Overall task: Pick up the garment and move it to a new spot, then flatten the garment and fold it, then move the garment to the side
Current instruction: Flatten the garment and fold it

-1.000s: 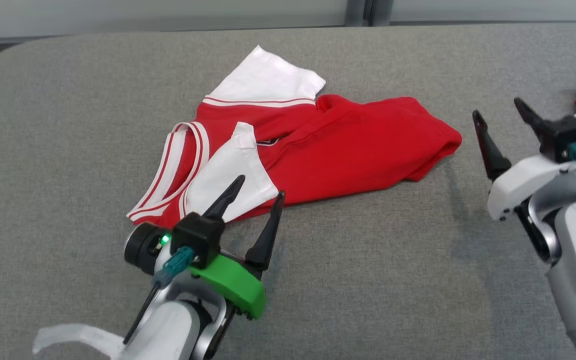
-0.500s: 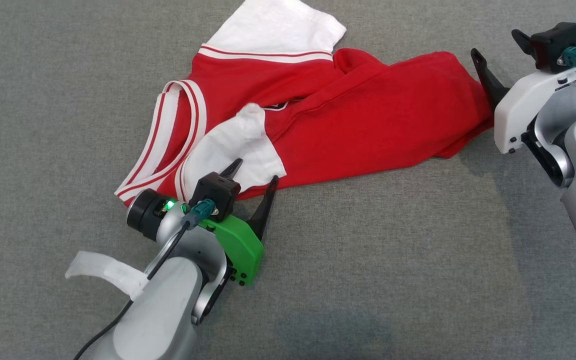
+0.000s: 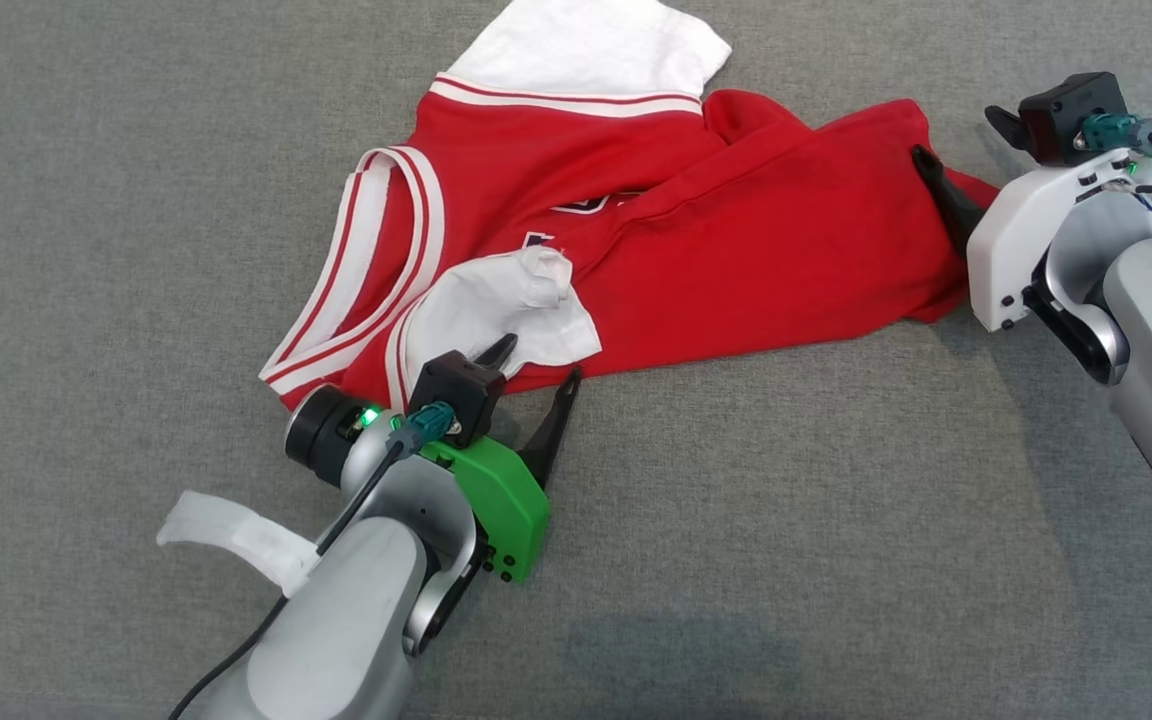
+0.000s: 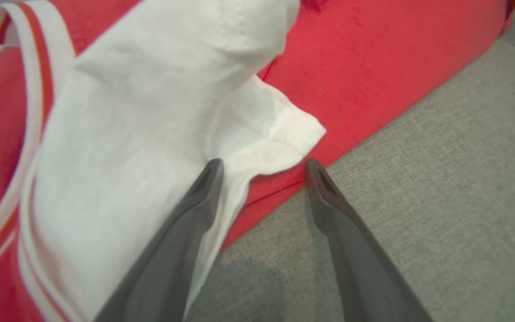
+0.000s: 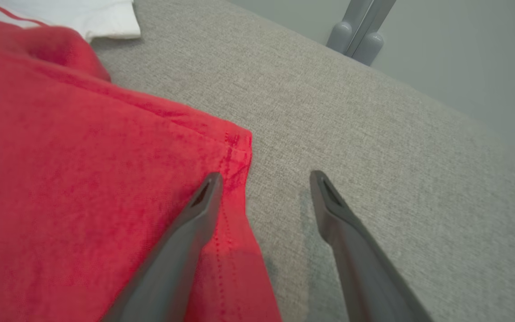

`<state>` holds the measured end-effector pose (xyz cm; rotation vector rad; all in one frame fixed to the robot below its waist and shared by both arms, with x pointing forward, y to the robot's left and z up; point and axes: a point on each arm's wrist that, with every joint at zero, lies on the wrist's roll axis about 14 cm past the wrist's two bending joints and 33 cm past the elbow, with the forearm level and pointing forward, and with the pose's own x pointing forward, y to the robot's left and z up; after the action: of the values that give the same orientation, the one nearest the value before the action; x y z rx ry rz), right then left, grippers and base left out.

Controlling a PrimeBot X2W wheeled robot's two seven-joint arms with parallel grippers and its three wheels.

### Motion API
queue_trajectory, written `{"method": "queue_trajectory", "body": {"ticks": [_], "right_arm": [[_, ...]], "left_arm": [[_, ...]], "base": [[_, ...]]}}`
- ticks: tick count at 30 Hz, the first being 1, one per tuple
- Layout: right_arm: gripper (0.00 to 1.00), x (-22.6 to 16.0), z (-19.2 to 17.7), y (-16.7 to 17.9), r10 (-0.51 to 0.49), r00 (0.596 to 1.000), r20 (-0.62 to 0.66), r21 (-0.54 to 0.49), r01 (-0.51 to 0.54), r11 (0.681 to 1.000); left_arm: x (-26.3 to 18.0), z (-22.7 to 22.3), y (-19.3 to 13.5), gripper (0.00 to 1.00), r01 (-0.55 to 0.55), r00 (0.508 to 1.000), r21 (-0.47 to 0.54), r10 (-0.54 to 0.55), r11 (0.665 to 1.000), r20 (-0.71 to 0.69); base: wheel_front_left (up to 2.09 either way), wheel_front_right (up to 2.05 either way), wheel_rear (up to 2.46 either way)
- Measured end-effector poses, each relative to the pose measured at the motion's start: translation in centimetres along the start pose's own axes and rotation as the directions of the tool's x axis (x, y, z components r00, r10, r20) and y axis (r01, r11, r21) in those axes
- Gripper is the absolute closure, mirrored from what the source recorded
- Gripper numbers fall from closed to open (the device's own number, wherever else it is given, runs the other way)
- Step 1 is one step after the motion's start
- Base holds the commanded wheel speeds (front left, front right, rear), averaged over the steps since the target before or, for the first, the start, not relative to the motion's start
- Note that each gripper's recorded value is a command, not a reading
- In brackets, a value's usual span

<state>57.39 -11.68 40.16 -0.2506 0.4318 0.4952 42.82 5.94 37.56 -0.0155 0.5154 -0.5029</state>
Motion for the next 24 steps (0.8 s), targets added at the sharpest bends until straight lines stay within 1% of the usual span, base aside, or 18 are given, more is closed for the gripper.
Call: {"method": "queue_trajectory", "body": {"ticks": [2,3,5,8,10,13,17,18,19,23,24], "right_arm": [[0.00,0.2,0.2,0.2,0.012,1.000,-0.001,0.003,-0.012,1.000],[0.00,0.4,0.5,0.2,0.016,1.000,0.005,0.004,-0.016,1.000],[0.00,0.7,1.7,-0.1,0.019,0.999,0.030,0.012,-0.019,1.000],[0.00,0.8,3.2,-0.8,0.017,0.998,0.061,0.009,-0.018,1.000],[0.00,0.8,3.6,-1.1,0.015,0.998,0.063,0.017,-0.016,1.000],[0.00,1.1,2.7,-0.3,0.041,0.999,0.026,0.051,-0.042,0.998],[0.00,1.8,1.7,0.8,0.071,0.997,0.004,0.073,-0.071,0.995],[0.00,2.0,1.2,1.0,0.078,0.997,-0.009,0.074,-0.077,0.994],[0.00,2.2,0.7,1.3,0.085,0.996,-0.028,0.075,-0.083,0.994],[0.00,2.8,-0.6,2.4,0.120,0.989,-0.082,0.080,-0.113,0.990],[0.00,2.9,-0.7,2.5,0.125,0.988,-0.088,0.080,-0.118,0.990]], "left_arm": [[-0.1,-0.1,-0.1,0.15,0.003,1.000,-0.004,-0.003,1.000,-0.003],[-0.1,-0.1,-0.1,0.16,0.002,1.000,-0.008,-0.002,1.000,-0.005],[0.0,-0.1,0.0,0.03,0.000,1.000,-0.015,0.000,1.000,-0.003],[0.1,0.2,0.1,0.00,-0.001,1.000,-0.023,0.001,1.000,0.003],[0.1,0.3,0.2,0.00,-0.002,1.000,-0.026,0.003,1.000,0.010],[-0.1,0.4,0.3,0.00,-0.006,1.000,-0.032,0.007,0.999,0.015],[-0.1,0.3,0.4,0.01,-0.013,1.000,-0.037,0.013,0.999,0.013],[0.0,0.3,0.5,0.03,-0.014,1.000,-0.038,0.014,0.999,0.013],[0.0,0.3,0.5,0.02,-0.014,1.000,-0.040,0.015,0.999,0.014],[0.0,0.3,0.8,0.08,-0.022,1.000,-0.048,0.022,0.999,0.013],[0.0,0.2,0.9,0.14,-0.024,1.000,-0.048,0.025,0.999,0.012]], "base": [[0.00,0.00,0.00],[0.00,0.00,0.00],[0.00,0.00,0.00],[0.00,0.00,0.00],[0.00,0.00,0.00],[0.00,0.00,0.00],[0.00,0.00,0.00],[0.00,0.00,0.00],[0.00,0.00,0.00],[0.00,0.00,0.00],[0.00,0.00,0.00]]}}
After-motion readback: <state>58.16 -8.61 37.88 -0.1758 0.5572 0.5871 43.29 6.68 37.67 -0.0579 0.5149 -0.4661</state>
